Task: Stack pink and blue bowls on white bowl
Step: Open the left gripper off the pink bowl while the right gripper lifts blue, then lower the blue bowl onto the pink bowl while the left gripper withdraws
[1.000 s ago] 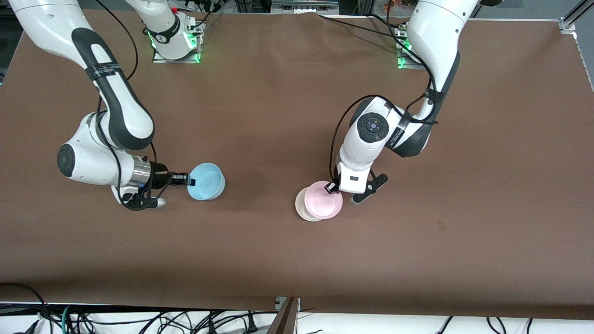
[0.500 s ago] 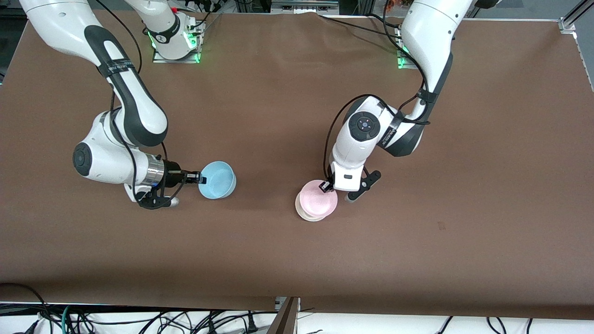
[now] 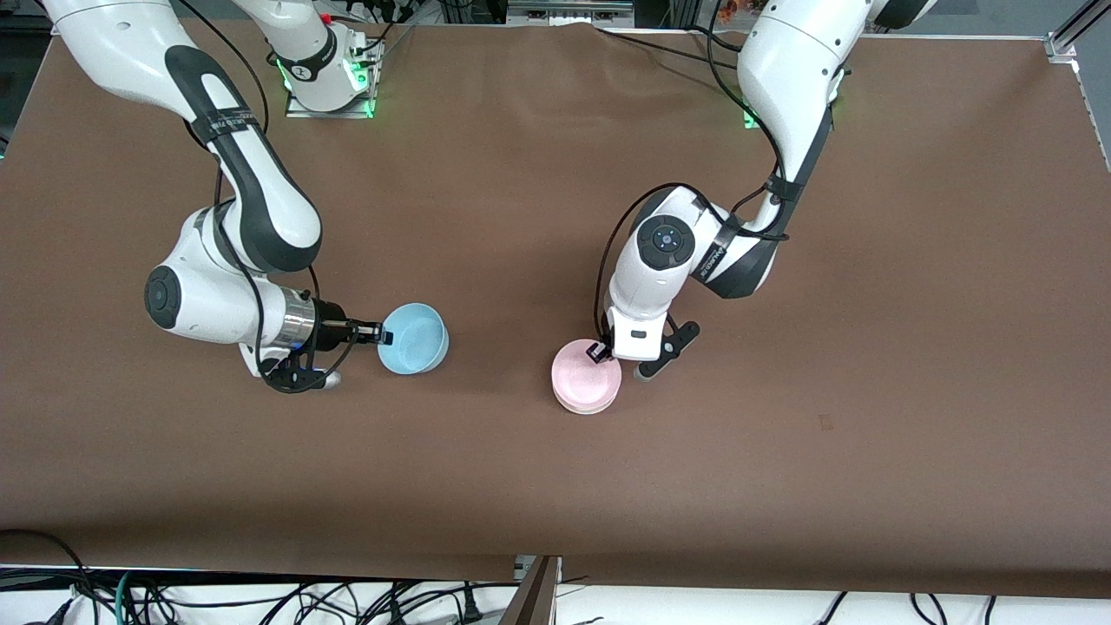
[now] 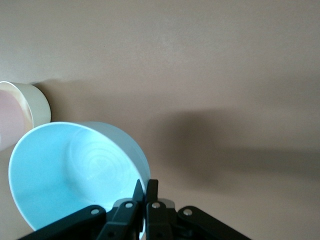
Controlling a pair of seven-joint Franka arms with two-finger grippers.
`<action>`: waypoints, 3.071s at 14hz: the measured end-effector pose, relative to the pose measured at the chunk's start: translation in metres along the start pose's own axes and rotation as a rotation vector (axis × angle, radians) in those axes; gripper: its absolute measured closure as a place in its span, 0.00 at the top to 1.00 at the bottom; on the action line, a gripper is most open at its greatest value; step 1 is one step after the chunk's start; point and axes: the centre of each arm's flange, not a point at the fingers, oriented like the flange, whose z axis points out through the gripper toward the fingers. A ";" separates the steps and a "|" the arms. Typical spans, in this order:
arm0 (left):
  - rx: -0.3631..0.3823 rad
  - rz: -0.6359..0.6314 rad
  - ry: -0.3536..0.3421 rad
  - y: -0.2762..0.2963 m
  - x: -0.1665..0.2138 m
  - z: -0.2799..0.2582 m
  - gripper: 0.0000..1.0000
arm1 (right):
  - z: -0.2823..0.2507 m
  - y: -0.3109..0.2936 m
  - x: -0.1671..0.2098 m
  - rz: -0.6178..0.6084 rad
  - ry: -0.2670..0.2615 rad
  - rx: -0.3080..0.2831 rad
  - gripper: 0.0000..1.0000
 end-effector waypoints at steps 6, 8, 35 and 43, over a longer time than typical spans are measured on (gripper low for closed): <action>0.013 -0.010 0.003 -0.003 0.005 0.011 0.03 | 0.008 -0.018 -0.003 0.018 0.006 0.000 0.03; 0.009 -0.014 0.004 -0.001 0.006 0.012 0.03 | 0.008 -0.018 -0.003 0.018 0.006 0.000 0.03; 0.240 0.403 -0.114 -0.089 0.258 -0.235 0.54 | 0.116 -0.217 -0.024 0.370 0.226 -0.029 0.03; 0.247 0.647 -0.197 -0.134 0.296 -0.254 0.52 | 0.141 -0.236 -0.032 0.440 0.184 0.007 0.03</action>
